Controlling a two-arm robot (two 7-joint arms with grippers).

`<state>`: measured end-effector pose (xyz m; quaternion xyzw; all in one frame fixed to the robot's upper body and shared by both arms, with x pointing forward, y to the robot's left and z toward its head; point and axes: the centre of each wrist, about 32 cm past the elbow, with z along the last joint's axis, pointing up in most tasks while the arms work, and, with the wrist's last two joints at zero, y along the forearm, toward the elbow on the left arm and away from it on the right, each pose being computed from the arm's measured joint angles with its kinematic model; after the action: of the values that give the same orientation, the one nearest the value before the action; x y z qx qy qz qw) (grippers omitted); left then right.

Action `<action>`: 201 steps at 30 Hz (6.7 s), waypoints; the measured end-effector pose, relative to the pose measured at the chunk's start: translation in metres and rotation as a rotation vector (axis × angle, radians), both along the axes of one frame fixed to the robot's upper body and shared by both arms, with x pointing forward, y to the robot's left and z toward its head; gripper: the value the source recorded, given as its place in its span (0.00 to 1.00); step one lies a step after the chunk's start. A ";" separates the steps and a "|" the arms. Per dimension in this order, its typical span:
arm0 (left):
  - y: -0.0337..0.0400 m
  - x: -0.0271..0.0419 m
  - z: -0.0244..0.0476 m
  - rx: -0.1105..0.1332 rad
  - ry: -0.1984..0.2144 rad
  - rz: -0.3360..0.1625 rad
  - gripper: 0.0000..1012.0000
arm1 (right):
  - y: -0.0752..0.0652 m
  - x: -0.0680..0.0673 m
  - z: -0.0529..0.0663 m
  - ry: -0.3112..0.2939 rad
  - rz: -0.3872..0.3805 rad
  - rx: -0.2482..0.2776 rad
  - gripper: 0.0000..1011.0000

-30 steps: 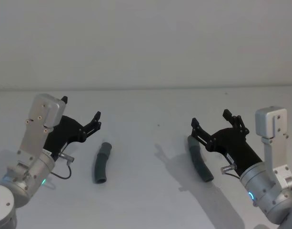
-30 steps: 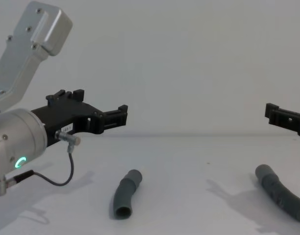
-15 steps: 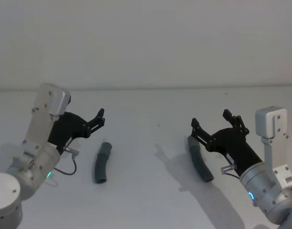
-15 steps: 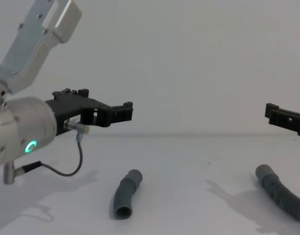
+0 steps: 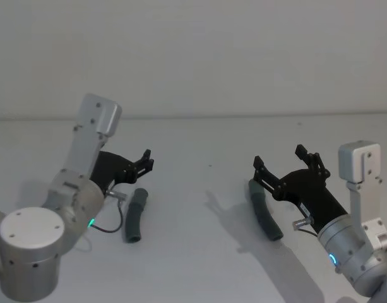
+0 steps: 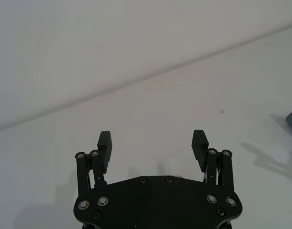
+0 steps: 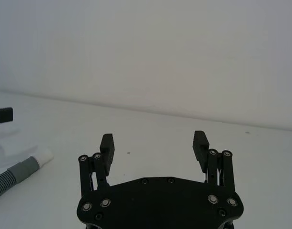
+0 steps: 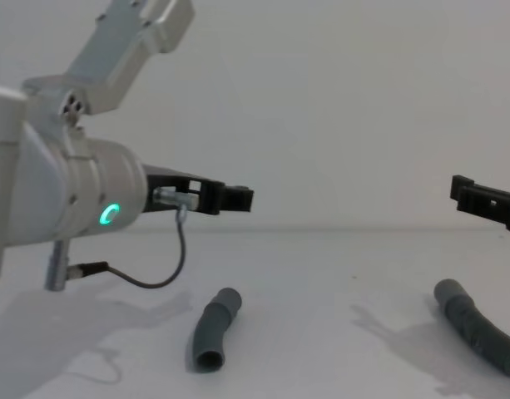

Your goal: Use both hands to pick up one end of the pipe from the table, align the ends, and insert them.

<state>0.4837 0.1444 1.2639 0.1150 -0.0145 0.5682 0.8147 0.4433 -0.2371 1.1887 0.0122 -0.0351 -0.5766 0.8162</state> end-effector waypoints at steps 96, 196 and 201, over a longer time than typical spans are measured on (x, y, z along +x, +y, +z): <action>-0.0500 -0.0151 -0.0324 0.016 0.340 0.114 0.54 | 0.000 0.000 0.000 0.000 0.000 0.000 0.99; 0.1417 0.0829 0.1010 0.373 0.218 -1.009 0.30 | 0.000 0.000 0.000 0.000 0.000 0.000 0.99; 0.1484 0.0853 0.0986 0.359 0.226 -1.031 0.30 | 0.000 0.000 0.000 0.000 0.000 0.000 0.99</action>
<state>0.5690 0.2928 1.3625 0.2903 -0.0778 0.0689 0.9513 0.4433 -0.2371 1.1887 0.0122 -0.0351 -0.5766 0.8162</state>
